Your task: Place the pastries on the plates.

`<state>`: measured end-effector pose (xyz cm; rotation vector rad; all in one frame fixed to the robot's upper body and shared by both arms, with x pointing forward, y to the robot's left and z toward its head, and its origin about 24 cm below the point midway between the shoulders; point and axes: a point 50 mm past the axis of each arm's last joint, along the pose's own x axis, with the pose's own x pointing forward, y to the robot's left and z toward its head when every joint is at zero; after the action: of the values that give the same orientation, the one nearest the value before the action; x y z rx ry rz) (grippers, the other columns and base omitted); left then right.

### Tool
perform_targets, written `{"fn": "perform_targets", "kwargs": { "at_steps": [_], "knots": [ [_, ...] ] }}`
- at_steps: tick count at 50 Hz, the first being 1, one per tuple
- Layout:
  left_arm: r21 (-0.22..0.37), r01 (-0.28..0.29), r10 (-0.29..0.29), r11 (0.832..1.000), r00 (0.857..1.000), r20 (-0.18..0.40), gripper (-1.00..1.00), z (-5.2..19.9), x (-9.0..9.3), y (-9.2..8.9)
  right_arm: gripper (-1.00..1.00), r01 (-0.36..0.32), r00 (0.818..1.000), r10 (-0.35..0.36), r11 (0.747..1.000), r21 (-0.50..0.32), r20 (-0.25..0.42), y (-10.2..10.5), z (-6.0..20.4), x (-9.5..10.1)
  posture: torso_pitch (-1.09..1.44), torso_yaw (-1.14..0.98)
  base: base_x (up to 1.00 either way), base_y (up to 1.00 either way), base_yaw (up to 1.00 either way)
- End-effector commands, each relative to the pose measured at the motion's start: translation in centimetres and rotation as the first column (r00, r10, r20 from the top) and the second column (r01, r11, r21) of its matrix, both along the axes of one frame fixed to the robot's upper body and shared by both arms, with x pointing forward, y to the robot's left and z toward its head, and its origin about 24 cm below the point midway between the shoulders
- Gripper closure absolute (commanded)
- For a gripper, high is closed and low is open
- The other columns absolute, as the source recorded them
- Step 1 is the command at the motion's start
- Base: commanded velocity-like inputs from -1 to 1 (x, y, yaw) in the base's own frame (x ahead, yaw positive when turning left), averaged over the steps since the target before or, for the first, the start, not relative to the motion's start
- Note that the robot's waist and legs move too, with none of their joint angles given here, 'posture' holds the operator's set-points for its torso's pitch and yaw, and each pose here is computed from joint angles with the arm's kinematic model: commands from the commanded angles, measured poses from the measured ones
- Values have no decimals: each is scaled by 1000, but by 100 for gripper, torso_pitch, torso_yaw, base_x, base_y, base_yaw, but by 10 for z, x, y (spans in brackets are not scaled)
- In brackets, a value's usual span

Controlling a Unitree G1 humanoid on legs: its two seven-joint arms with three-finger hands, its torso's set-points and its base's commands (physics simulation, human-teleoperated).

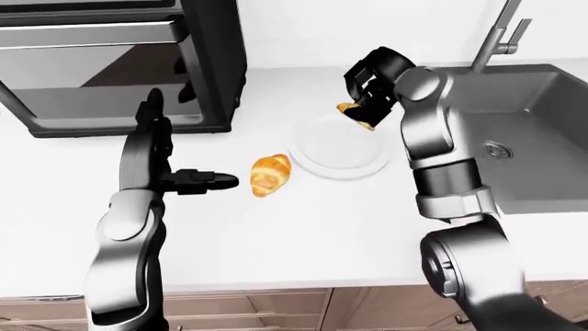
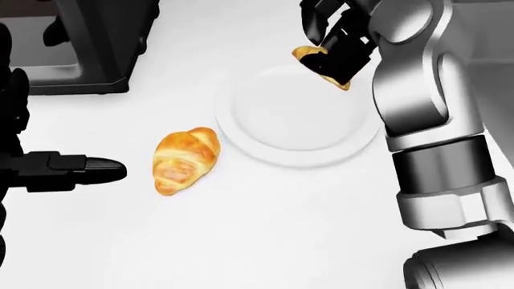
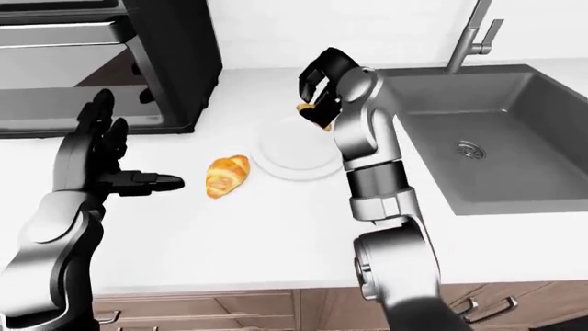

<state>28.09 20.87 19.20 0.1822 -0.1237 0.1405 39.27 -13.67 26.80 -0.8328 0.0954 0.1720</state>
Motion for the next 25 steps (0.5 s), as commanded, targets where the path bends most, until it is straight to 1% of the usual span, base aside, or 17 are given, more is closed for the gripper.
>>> {"fn": "perform_targets", "kwargs": {
  "at_steps": [1, 4, 7, 9, 10, 16, 18, 21, 25],
  "knots": [
    [23, -1, -1, 1000, 996, 88, -100, 17, -3, -1, 100, -19, 995, 20, 1000, -11, 99, 5, 23, -4, 0, 0, 0, 0, 0],
    [32, -3, 0, 999, 996, 87, -100, 17, -3, -1, 100, -30, 995, 31, 1000, -7, 94, 9, 19, -2, 0, 0, 0, 0, 0],
    [29, -1, -1, 1000, 996, 88, -100, 17, -4, -1, 100, -37, 996, 38, 999, -8, 86, 12, 14, 0, 0, 0, 0, 0, 0],
    [31, -3, 0, 1000, 996, 86, -100, 16, -4, 0, 96, -40, 996, 41, 999, -8, 83, 14, 11, 0, 0, 0, 0, 0, 0],
    [29, -3, 1, 1000, 996, 86, -100, 16, -4, 0, 89, -44, 996, 44, 999, -7, 79, 15, 10, 0, 0, 0, 0, 0, 0],
    [29, -5, 3, 1000, 996, 85, -100, 15, -4, 1, 69, -42, 996, 42, 999, -2, 73, 16, 5, 1, 0, 0, 0, 0, 0],
    [26, -6, 4, 1000, 996, 85, -100, 14, -5, 1, 54, -47, 997, 47, 999, -2, 66, 17, 3, 1, 0, 0, 0, 0, 0],
    [28, -7, 5, 1000, 996, 85, -100, 14, -5, 1, 25, -48, 997, 48, 999, -6, 62, 17, 1, 0, 0, 0, 0, 0, 0],
    [29, -10, 8, 1000, 996, 85, -100, 14, -6, 2, 8, -48, 997, 48, 999, -10, 58, 16, 0, -1, 0, 0, 0, 0, 0]
  ]
}}
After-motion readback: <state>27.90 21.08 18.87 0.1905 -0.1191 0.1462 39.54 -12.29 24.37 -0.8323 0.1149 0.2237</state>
